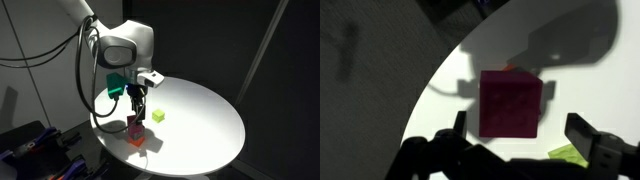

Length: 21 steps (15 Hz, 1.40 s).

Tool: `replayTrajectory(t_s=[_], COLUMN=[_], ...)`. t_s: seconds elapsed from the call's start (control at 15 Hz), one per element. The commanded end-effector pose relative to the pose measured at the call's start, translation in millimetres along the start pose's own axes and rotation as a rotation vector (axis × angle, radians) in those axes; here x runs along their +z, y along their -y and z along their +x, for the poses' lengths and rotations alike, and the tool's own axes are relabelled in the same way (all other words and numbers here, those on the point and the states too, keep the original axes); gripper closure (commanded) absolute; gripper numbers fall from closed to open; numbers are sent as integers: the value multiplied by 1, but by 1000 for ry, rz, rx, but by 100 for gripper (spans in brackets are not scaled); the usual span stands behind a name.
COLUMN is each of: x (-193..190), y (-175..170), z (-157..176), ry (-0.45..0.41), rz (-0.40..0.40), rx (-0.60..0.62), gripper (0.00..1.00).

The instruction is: Pick up the mulberry pink block and stack it on top of the gray block

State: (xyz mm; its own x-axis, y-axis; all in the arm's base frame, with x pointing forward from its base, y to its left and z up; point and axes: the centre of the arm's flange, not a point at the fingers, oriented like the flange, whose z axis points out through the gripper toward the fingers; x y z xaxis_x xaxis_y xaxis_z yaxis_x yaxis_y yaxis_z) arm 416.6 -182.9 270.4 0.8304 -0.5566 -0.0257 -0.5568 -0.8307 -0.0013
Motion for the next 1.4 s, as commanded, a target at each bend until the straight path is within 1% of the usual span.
replayTrajectory(t_s=[0.0,0.27,0.53,0.73,1.0,1.33], x=[-28,-50,-69,-79,-94,-118], y=[10,37,74,96,110,115], z=[0,0,-3,-11,-23,-41], ry=[10,5,45,57,43,-4], rz=[17,28,41,39,46,86], rx=[-25,-69,-145,-190,-235,-280], gripper=[0,0,0,0,0,0])
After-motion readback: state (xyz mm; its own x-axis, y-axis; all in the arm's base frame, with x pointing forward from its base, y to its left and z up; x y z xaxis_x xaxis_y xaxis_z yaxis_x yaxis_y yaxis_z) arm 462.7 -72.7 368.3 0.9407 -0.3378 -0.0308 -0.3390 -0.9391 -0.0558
